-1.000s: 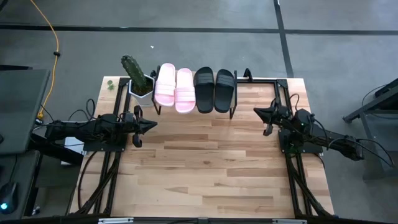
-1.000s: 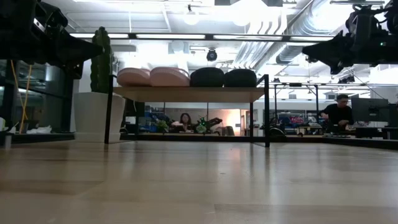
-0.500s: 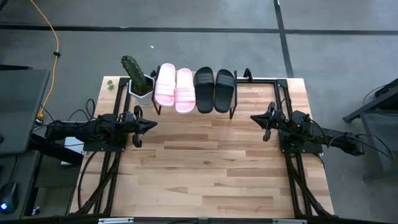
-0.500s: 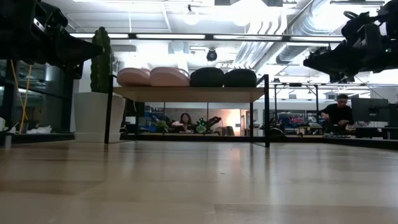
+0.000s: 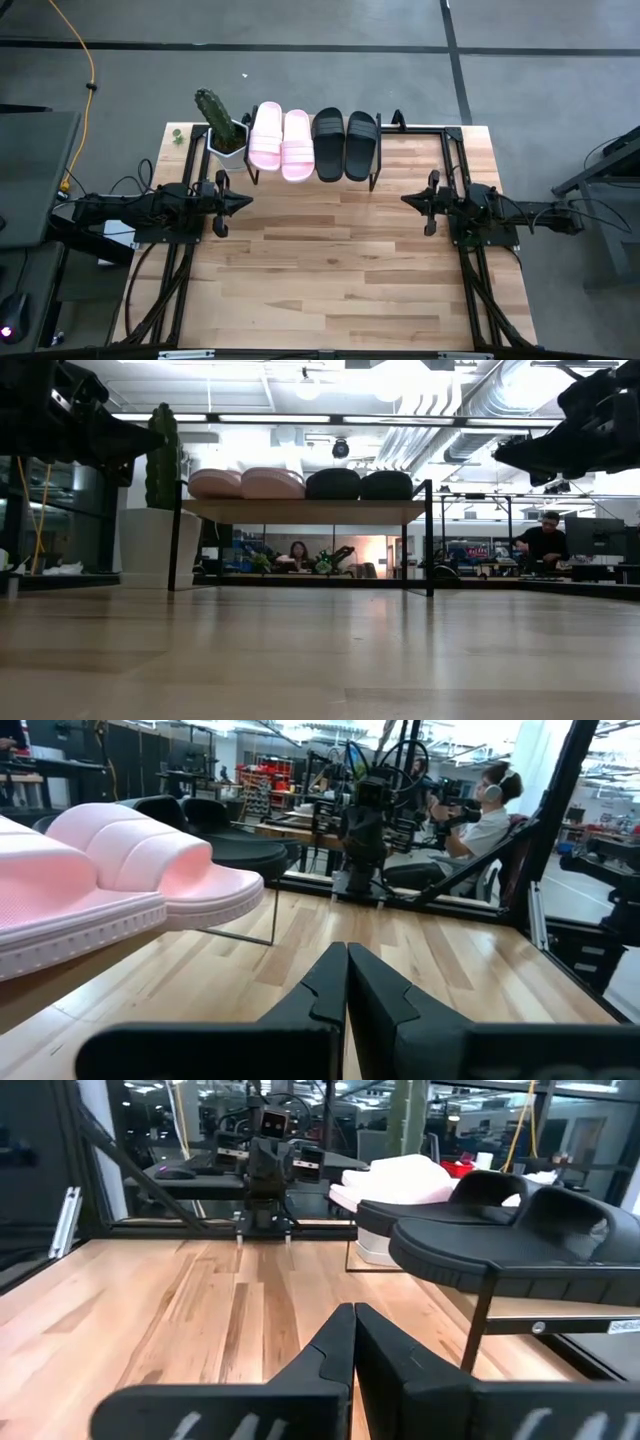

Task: Pick and place slides into the shelf
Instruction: Return to Home Position

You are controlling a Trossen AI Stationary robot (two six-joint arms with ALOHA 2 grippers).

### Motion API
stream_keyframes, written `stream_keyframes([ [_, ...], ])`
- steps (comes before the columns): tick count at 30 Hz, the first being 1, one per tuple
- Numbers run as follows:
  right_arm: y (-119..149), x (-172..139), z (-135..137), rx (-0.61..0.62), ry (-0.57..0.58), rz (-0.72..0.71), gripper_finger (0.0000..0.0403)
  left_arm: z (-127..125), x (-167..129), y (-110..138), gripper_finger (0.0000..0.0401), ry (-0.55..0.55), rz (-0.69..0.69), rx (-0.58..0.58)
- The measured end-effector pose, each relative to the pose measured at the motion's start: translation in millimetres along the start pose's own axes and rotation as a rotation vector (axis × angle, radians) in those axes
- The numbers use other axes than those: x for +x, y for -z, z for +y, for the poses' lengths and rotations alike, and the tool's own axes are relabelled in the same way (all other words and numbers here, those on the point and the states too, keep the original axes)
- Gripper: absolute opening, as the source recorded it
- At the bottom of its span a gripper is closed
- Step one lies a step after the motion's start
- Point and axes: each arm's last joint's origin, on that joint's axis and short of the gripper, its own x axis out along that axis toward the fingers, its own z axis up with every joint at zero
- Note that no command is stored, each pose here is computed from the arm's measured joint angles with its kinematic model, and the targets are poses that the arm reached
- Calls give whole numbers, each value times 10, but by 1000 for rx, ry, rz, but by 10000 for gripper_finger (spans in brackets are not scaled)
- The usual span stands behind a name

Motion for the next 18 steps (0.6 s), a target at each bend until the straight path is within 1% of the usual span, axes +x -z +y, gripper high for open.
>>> stream_keyframes([
  [8,0,0,0,-2,-4,0,0,-19,-1,14,1,68,20,-1],
  [18,1,0,4,1,-17,0,0,-19,-1,14,1,70,20,8],
])
